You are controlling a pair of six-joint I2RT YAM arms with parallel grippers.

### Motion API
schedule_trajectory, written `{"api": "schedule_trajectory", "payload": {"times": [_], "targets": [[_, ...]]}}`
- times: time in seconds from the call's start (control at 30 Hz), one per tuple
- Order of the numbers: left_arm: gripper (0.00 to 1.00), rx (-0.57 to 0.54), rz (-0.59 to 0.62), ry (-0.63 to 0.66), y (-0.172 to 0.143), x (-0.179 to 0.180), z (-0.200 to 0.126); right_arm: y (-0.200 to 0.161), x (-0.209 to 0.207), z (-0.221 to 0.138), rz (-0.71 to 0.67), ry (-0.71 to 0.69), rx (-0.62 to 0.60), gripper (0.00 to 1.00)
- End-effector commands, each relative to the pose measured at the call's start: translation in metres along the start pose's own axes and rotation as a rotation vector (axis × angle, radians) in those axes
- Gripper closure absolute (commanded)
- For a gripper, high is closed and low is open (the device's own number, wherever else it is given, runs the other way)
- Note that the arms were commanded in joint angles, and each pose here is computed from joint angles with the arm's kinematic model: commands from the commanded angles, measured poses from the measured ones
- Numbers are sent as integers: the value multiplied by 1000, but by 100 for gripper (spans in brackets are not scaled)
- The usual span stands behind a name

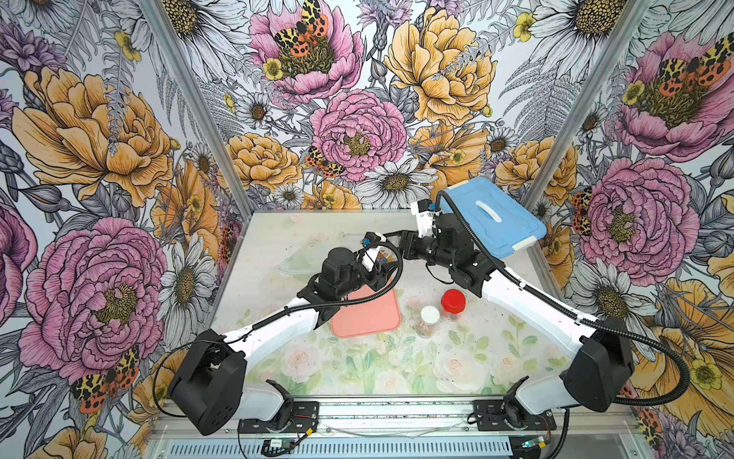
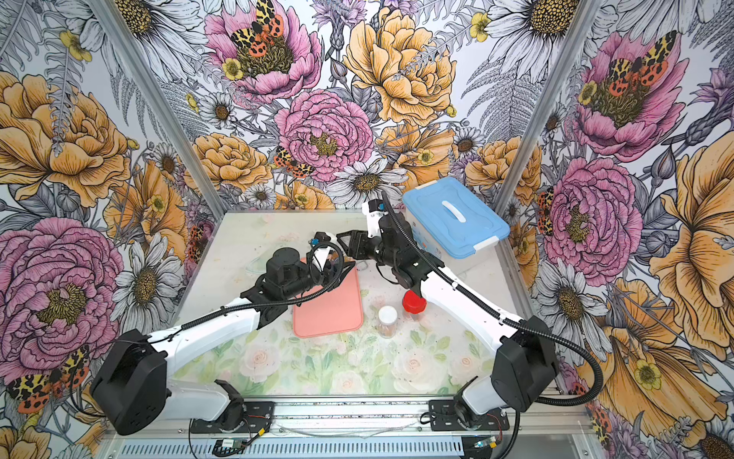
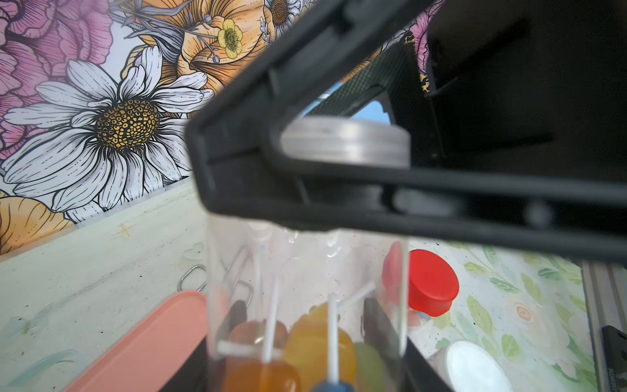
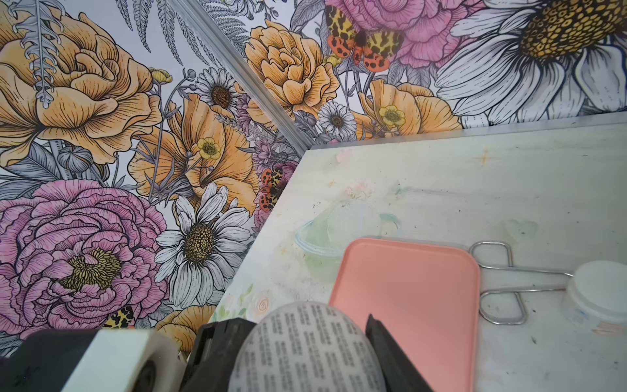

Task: Pour the candies out of the jar
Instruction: Unscrew the lid from the jar.

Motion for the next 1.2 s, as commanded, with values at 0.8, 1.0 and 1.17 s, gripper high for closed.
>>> {"api": "schedule_trajectory", "payload": {"times": [0.8,1.0,1.17], "targets": [[100,-185,-2,-384,52,-14,-26,11,41,-46,-237,473,86,54],[100,-179,-38,-150,44,5,-29,36,22,-62,-102,347,-18,31],[100,-142,-57,-95,40,12,-25,40,19,-66,-78,284,-51,26]]}}
Point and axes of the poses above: each gripper's point midway between its finger pads, its own z axis out along the fingers, its own x axis along the line the jaws close on, y = z × x, the point moved 9 cm from there along -z, back along the fingers, and after that the axes turned 4 degrees about z, right-handed, at the moved point
